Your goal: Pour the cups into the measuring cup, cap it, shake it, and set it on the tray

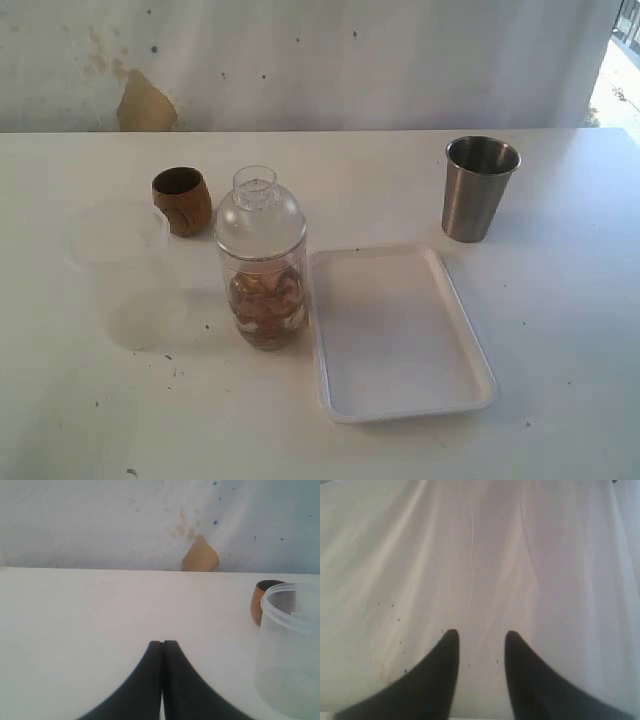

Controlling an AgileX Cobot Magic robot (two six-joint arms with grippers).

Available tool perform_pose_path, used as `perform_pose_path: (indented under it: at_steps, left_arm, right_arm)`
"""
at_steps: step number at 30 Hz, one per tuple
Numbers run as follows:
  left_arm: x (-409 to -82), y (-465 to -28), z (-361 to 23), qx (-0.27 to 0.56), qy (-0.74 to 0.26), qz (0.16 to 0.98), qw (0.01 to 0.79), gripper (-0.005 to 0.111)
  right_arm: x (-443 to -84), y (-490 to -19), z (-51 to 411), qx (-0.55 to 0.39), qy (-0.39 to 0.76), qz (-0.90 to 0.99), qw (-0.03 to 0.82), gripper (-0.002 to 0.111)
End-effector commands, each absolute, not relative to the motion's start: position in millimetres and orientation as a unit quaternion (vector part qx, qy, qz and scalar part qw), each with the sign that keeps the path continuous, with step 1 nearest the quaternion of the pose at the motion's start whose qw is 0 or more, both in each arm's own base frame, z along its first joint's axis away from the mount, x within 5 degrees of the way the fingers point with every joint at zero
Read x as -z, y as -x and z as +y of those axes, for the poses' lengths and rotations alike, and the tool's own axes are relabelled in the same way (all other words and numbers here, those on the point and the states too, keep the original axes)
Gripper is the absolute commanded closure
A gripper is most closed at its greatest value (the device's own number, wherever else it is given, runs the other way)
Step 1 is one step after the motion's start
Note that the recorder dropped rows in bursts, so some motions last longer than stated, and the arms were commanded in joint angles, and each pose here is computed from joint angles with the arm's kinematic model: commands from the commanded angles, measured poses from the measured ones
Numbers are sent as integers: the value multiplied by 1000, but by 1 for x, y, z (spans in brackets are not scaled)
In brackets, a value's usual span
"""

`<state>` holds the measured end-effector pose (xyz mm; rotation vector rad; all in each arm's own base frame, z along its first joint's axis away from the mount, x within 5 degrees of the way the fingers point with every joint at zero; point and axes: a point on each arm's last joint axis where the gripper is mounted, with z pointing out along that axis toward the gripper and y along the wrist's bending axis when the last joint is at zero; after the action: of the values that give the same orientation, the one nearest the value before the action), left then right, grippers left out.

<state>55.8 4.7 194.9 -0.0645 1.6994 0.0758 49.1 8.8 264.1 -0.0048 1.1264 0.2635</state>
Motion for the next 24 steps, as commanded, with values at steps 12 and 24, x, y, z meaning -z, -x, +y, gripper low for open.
perform_pose_path:
  at_steps: [12, 24]
  left_arm:
    - [-195, -56, 5, -34, 29, 746, 665, 107]
    - [-195, -56, 5, -34, 29, 746, 665, 107]
  right_arm:
    - [-284, -116, 49, -205, 166, 550, 792, 26]
    - [-247, -154, 57, -186, 204, 629, 727, 3]
